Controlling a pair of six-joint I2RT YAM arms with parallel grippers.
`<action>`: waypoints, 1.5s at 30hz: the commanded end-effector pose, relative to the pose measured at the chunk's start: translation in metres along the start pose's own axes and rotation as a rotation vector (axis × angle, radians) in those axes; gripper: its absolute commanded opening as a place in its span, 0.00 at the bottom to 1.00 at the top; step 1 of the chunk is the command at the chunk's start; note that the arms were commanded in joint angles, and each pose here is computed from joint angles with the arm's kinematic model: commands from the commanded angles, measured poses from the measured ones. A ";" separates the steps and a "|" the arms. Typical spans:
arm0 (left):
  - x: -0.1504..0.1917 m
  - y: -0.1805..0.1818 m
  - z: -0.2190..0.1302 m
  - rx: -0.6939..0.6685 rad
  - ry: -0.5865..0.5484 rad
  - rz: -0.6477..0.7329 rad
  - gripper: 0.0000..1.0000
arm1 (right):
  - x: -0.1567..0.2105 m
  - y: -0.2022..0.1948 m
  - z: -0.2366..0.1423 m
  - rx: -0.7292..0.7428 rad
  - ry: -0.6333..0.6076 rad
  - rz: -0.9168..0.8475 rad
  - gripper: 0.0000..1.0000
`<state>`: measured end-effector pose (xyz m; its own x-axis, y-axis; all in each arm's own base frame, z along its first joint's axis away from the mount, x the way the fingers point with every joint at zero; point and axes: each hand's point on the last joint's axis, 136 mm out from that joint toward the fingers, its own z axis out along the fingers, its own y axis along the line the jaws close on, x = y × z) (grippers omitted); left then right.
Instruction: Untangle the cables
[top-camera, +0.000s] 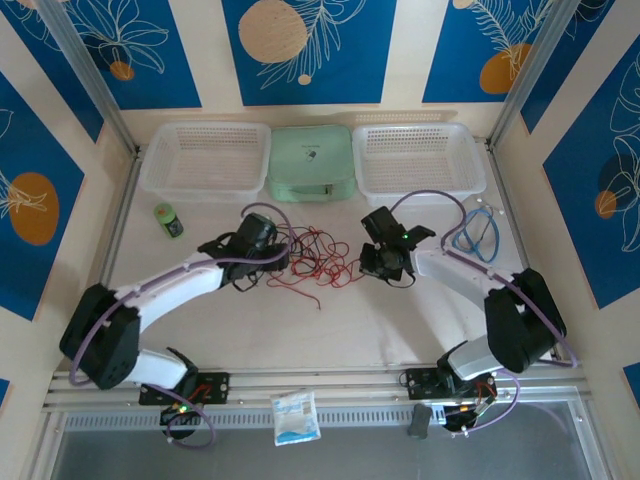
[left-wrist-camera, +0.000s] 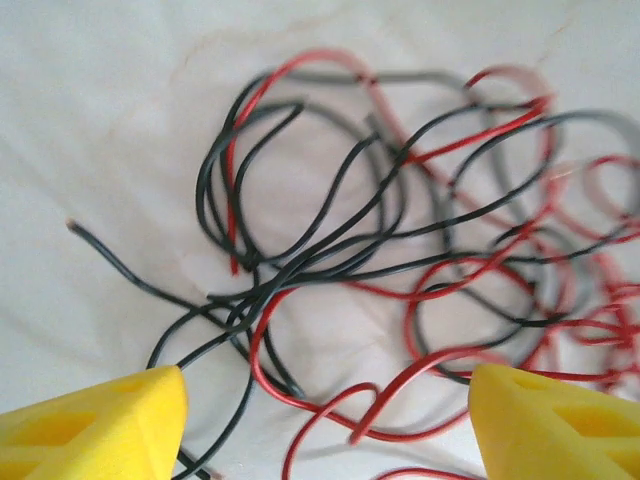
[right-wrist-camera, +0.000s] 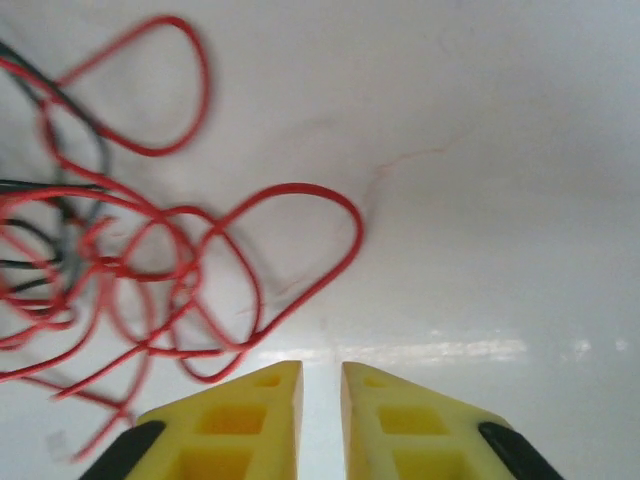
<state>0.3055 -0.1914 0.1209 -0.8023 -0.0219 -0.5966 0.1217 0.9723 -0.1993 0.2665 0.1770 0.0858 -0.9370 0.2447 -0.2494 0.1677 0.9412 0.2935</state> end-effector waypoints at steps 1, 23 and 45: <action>-0.006 -0.007 -0.030 0.024 0.014 0.058 0.75 | 0.006 0.025 -0.025 -0.080 0.023 -0.098 0.29; 0.003 -0.015 -0.042 0.081 0.005 0.046 0.75 | 0.052 0.077 0.036 -0.074 0.276 0.023 0.51; 0.003 -0.015 -0.045 0.089 -0.003 0.044 0.75 | 0.057 0.068 0.041 -0.057 0.276 0.017 0.13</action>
<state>0.2792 -0.1915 0.1547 -0.7950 0.0201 -0.6063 0.1927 0.9560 -0.2210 0.2432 0.2663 0.0460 -0.9831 0.1824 0.0147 0.1764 0.9236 0.3403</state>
